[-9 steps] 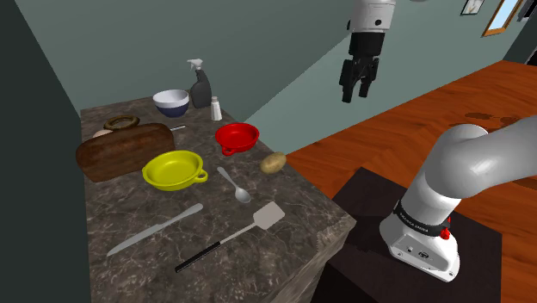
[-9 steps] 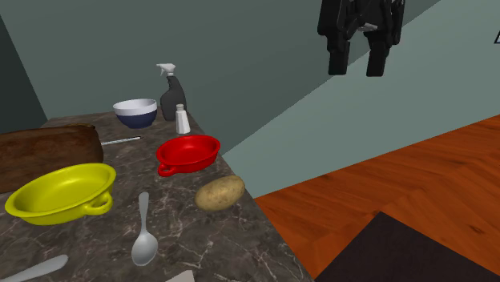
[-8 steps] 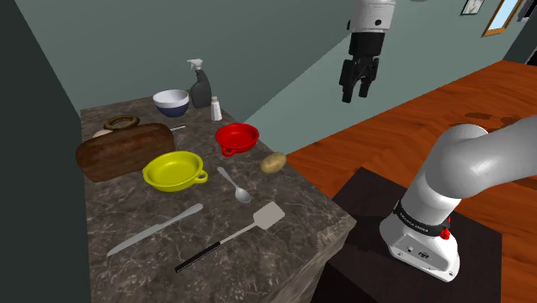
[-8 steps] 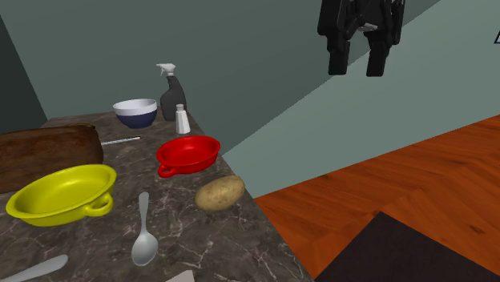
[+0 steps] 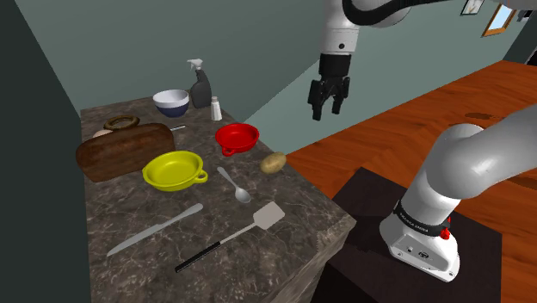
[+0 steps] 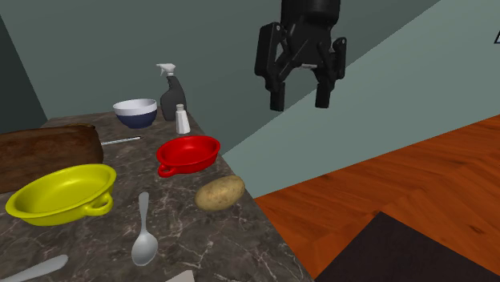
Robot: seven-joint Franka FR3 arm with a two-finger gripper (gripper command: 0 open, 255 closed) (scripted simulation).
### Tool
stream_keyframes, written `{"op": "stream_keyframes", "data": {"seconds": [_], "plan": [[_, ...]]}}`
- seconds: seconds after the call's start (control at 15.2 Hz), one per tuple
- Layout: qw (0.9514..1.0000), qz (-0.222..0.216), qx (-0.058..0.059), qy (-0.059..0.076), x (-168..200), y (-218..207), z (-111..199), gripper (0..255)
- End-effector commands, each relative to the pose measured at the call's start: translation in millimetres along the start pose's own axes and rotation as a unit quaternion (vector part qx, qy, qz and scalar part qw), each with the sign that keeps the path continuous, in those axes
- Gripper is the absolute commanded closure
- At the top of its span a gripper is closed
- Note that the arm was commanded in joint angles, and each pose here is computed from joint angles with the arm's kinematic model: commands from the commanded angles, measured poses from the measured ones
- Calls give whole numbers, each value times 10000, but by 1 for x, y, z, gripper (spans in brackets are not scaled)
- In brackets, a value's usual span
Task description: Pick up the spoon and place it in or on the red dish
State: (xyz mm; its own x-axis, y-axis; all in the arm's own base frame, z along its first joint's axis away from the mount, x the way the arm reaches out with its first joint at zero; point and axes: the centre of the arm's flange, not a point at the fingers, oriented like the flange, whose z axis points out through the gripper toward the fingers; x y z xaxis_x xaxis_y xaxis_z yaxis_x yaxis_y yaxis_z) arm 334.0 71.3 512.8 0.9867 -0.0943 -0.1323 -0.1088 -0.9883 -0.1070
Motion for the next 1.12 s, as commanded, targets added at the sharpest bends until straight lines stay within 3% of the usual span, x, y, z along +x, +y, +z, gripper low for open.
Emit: {"op": "stream_keyframes", "data": {"seconds": [0.0,1.06], "plan": [[10000,35,26,6,17,-18,16,0],[9994,283,200,4,132,-150,128,0]]}}
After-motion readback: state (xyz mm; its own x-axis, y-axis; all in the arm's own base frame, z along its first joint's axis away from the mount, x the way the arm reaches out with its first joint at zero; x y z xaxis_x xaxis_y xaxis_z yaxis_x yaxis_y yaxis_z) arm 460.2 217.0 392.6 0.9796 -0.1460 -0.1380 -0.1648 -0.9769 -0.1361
